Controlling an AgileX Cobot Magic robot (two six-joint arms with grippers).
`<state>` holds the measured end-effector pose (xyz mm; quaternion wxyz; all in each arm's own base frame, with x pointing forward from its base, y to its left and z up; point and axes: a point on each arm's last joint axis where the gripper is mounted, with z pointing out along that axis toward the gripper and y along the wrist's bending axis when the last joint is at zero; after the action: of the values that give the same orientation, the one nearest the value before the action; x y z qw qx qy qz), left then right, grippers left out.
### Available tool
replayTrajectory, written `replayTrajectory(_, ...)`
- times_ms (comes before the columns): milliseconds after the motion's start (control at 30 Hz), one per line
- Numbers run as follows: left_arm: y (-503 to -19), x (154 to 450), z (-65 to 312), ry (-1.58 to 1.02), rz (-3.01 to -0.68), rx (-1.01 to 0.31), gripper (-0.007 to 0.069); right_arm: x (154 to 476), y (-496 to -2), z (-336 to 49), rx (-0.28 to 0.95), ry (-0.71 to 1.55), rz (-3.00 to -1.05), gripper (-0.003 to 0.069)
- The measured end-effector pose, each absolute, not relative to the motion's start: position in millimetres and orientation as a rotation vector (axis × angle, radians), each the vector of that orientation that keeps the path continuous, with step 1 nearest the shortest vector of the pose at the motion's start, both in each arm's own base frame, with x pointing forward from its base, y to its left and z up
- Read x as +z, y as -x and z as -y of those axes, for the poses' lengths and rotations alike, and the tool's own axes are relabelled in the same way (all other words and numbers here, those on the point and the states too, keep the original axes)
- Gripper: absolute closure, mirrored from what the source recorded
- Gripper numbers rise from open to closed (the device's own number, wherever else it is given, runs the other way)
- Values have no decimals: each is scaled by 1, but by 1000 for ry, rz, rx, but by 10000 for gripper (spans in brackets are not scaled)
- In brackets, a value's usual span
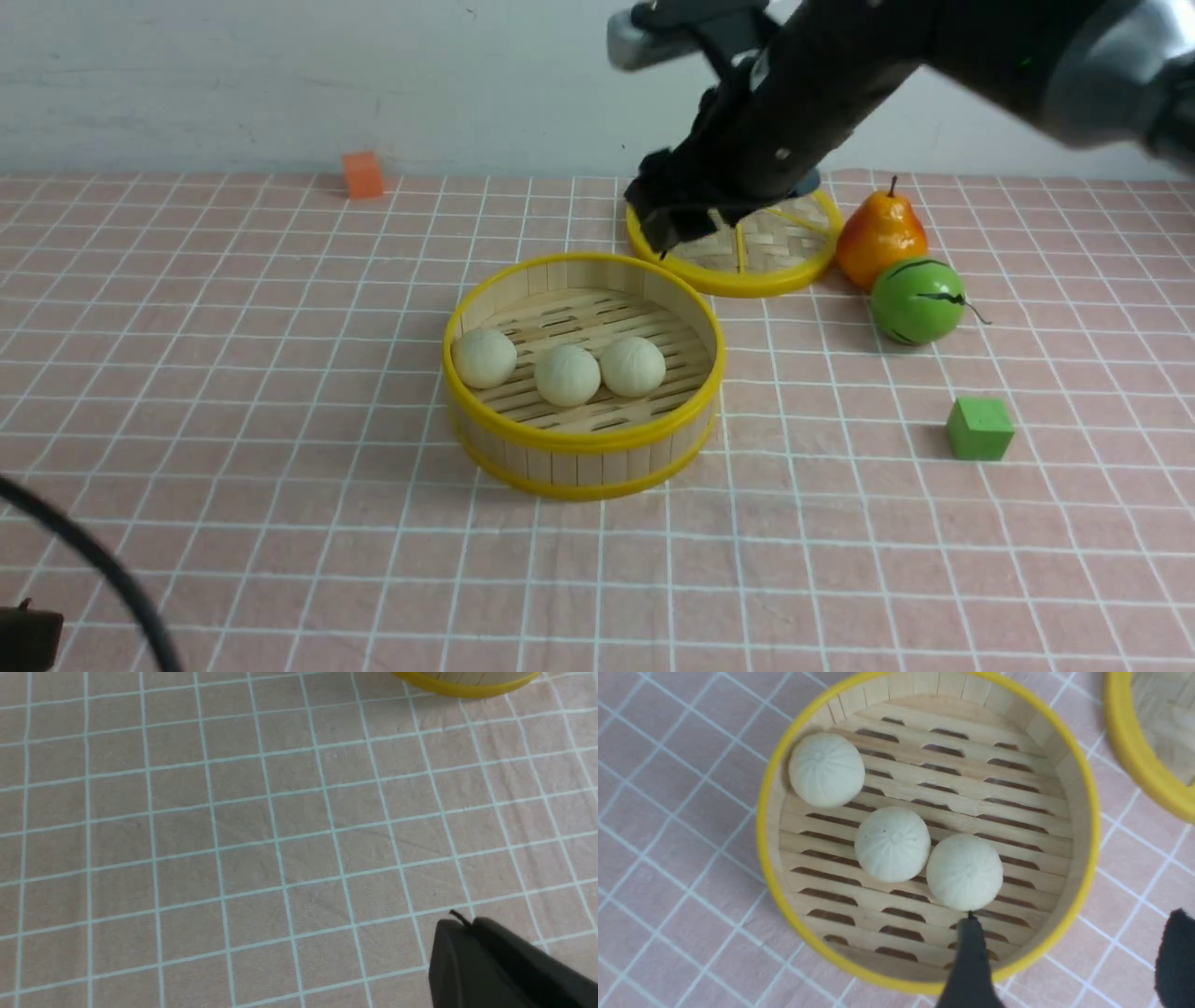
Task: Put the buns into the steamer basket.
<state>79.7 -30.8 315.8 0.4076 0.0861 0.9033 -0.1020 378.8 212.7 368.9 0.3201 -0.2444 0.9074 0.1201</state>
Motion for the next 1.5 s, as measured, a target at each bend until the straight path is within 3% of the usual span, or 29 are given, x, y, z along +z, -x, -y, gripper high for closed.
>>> replayTrajectory(100,-61,307,23,-200,-2155,-339,608,411,-347,-196,313,673,-2345,319)
replayTrajectory(167,-55,301,21,-195,-2103,-367,607,424,-335,-190,307,693,-2336,370)
replayTrajectory(200,-48,299,18,-188,-2037,-398,608,434,-322,-183,302,709,-2333,430)
replayTrajectory(300,-37,292,13,-178,-1934,-439,608,439,-297,-169,292,735,-2362,554)
replayTrajectory(467,-31,289,10,-173,-1885,-455,604,421,-262,-152,311,750,-2393,673)
replayTrajectory(533,-31,289,10,-173,-1884,-455,604,418,-252,-148,324,743,-2375,678)
replayTrajectory(967,-31,289,10,-173,-1882,-456,589,398,-117,-75,467,519,-1786,677)
replayTrajectory(1233,-31,289,10,-173,-1882,-456,588,370,-83,-57,475,499,-1734,674)
replayTrajectory(1500,-31,289,10,-173,-1883,-456,584,352,-80,-54,448,514,-1757,672)
